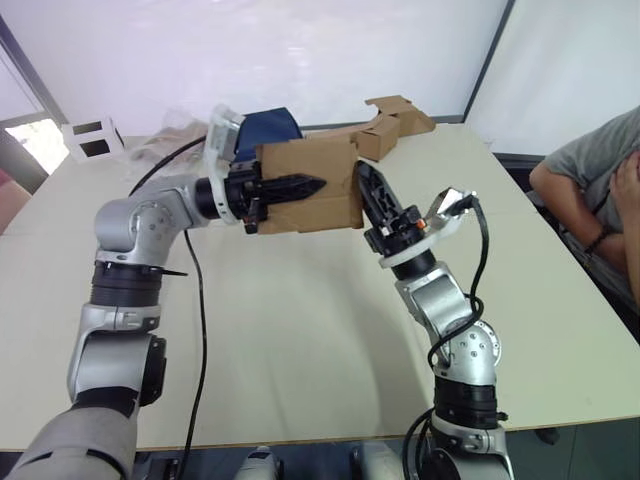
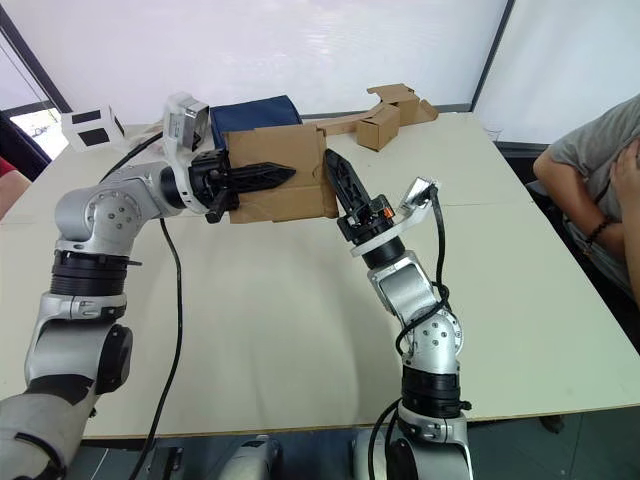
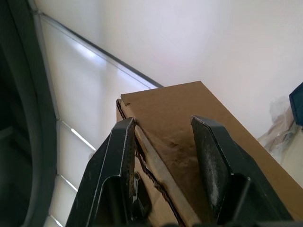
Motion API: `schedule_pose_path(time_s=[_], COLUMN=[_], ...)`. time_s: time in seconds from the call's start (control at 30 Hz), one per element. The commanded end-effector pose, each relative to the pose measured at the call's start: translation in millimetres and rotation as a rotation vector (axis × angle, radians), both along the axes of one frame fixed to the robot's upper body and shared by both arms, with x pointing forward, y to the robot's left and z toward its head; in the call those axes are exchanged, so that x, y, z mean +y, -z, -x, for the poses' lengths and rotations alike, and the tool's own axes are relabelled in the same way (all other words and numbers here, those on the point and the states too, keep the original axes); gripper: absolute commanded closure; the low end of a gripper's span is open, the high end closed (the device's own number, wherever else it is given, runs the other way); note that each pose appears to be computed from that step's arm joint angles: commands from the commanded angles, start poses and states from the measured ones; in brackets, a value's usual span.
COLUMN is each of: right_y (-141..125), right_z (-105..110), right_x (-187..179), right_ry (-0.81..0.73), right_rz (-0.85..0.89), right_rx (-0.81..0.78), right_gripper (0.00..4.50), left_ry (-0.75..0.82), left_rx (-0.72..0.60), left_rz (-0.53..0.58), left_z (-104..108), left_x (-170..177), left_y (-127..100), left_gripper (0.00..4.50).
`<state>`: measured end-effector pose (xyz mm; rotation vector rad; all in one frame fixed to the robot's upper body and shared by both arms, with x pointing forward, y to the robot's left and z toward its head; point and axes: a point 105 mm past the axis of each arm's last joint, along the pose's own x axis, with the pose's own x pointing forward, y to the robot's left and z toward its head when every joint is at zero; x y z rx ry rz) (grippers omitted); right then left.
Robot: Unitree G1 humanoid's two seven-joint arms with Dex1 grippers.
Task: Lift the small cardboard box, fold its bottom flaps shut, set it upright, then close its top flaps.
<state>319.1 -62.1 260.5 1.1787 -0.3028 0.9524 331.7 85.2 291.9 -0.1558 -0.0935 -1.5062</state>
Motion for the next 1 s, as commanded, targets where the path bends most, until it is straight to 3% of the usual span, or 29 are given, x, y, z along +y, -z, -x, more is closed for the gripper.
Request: schedule_pose_path(time_s=[0.03,0.17,0.33,0.63,1.0], right_y=[-14.3,-24.7,-9.1,-0.6,15.5], right_z=[3.0,10.2,20.3,20.2,32.6], right_x=[4.6,15.8,36.4,4.6,7.5], right_ry=[0.011,-0.012,-0.043,0.01,-0.057], right_rz=[0.001,0.026,0.172,0.213,0.226], right_rx=[-0.038,-0.072,-0.106,-0.121,-0.092], right_gripper=[2.65,2.65,2.65,2.65,2.65], left_ry=[-0.007,-0.019,-0.021,-0.027,-0.025], left_rx=[-0.062,-0.065,-0.067,-0.068,-0.063], left_rz=[0.019,0.024,0.029,0.035,0.033], left_z=[2.7,0.1,-1.4,-2.7,-4.1], left_x=[2.4,3.0,1.1,5.4,5.3], left_y=[-10.7,-10.4,-9.8,-13.0,-13.2], left_gripper=[4.5,4.5,4.5,4.5,4.5])
